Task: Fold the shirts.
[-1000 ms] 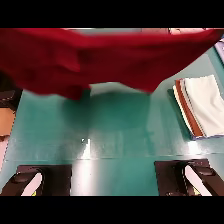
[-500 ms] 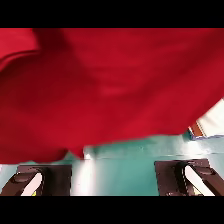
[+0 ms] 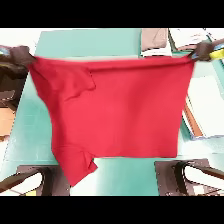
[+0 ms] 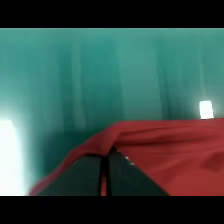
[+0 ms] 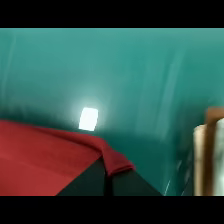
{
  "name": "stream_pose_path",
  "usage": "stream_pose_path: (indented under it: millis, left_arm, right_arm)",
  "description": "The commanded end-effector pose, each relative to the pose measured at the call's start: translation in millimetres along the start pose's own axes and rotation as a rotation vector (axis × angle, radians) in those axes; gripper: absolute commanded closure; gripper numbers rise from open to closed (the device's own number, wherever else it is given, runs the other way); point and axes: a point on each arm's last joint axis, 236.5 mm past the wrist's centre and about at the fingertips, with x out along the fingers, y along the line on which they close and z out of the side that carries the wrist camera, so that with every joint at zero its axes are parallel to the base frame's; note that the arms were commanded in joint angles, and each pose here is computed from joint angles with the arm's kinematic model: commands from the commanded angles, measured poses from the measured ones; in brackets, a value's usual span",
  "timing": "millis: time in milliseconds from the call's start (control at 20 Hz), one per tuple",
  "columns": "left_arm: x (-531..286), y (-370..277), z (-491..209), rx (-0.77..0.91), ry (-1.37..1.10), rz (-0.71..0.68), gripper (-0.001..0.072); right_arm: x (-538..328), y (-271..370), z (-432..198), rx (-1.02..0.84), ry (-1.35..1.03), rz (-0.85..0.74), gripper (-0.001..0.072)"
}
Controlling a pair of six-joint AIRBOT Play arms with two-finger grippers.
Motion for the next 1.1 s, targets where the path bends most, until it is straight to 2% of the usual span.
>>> stream_pose_path:
  millis: [0, 200, 350, 450, 650, 1000, 1050]
  left_arm:
    - [108, 37, -37, -0.072, 0.157, -0.01, 0.0685]
    - [151, 51, -3, -0.075, 0.119, -0.008, 0.0685]
    - [143, 47, 22, -0.047, 0.069, -0.008, 0.0685]
    - [134, 49, 11, -0.019, 0.14, 0.0, 0.0685]
    - [123, 50, -52, -0.049, 0.395, -0.024, 0.0685]
    - [138, 59, -138, -0.164, 0.621, -0.019, 0.0682]
    - [139, 60, -148, -0.176, 0.644, -0.019, 0.0605]
  right_arm:
    - [102, -22, -21, 0.057, 0.157, 0.019, 0.0695]
    - [143, -31, 25, 0.074, 0.105, 0.022, 0.0695]
    - [134, -30, 57, 0.039, 0.043, 0.015, 0.0695]
    - [121, -33, 58, -0.001, 0.053, -0.016, 0.0695]
    - [110, -45, 17, -0.046, 0.159, -0.076, 0.0695]
    - [132, -56, -74, 0.018, 0.328, -0.085, 0.0694]
    - [134, -57, -81, 0.024, 0.337, -0.085, 0.0694]
